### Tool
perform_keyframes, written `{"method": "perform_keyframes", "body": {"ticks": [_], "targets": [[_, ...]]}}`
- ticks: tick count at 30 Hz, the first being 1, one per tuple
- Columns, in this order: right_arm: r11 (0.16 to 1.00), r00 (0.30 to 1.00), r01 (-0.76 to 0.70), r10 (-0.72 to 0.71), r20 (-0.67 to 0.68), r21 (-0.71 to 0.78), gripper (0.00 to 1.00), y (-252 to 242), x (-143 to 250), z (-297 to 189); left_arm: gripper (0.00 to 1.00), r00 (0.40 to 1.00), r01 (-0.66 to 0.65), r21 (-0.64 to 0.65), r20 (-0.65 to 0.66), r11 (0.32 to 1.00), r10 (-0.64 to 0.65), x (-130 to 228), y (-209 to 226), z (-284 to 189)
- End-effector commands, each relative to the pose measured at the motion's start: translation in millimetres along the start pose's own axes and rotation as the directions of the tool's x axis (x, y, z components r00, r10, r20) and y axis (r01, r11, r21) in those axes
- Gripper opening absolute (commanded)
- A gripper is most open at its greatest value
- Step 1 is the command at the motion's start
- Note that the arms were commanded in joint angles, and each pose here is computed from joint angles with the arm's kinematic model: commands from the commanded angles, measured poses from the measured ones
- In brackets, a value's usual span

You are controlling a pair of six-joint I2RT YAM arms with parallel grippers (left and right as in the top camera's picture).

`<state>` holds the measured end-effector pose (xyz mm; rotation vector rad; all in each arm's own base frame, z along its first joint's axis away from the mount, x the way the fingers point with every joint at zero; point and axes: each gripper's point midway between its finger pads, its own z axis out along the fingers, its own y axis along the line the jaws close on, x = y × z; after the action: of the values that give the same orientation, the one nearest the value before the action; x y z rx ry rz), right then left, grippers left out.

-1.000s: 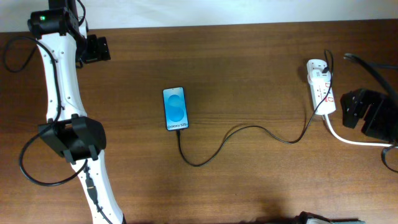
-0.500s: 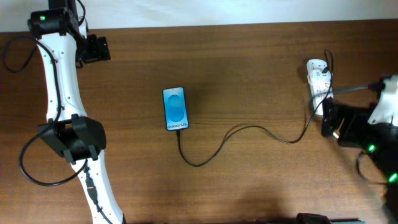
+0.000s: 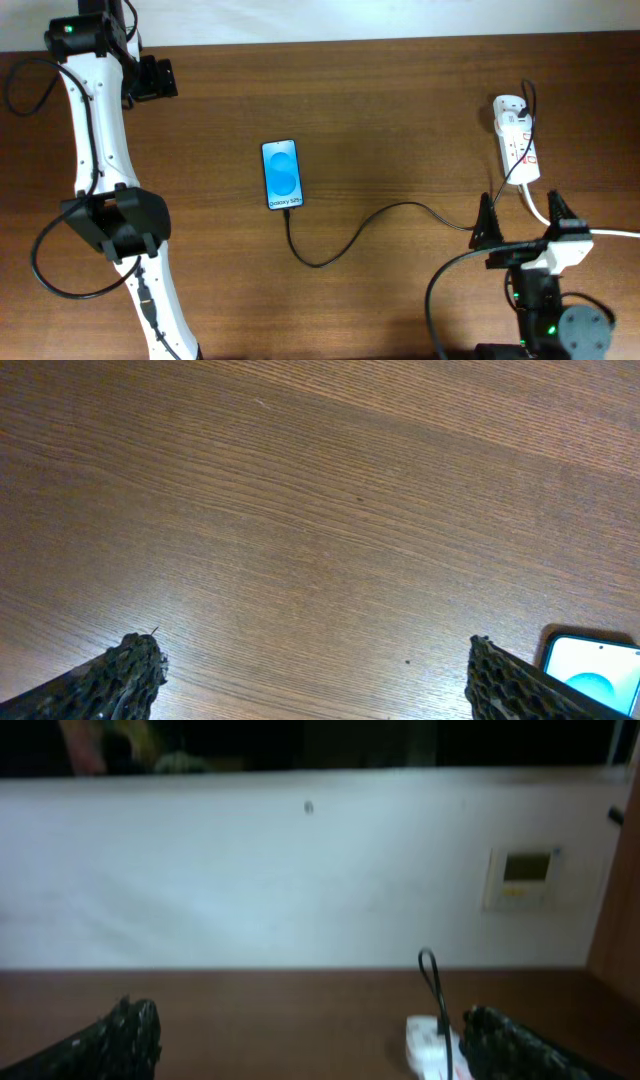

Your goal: Plug charger to phone and switch on socket

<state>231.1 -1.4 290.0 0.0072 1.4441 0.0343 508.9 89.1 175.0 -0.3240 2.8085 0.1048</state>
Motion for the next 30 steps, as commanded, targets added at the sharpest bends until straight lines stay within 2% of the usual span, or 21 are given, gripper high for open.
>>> {"method": "perform_keyframes", "body": {"ticks": [1, 7, 12, 19, 30], "targets": [[1.000, 0.997, 0.004, -0.002, 0.071, -0.027, 0.99, 6, 19, -3, 1.00, 1.000, -0.008, -0.009, 0.024, 1.000, 0.008, -5, 5, -6], [0.998, 0.992, 0.004, 0.004, 0.128, -0.063, 0.98, 13, 53, 1, 0.99, 1.000, -0.008, -0.009, 0.024, 1.000, 0.008, -5, 5, -6], [0.998, 0.999, -0.003, 0.005, 0.043, -0.065, 0.98, 13, 74, 2, 0.99, 1.000, -0.008, -0.009, 0.024, 1.000, 0.008, -5, 5, -6], [0.998, 0.980, -0.020, 0.009, -0.198, -0.051, 0.98, 11, 134, -2, 0.99, 1.000, -0.008, -0.009, 0.024, 1.000, 0.008, -5, 5, -6], [0.999, 0.980, -0.020, 0.009, -0.201, -0.050, 0.98, 10, 134, -2, 0.99, 1.000, -0.008, -0.009, 0.024, 1.000, 0.008, -5, 5, -6]]}}
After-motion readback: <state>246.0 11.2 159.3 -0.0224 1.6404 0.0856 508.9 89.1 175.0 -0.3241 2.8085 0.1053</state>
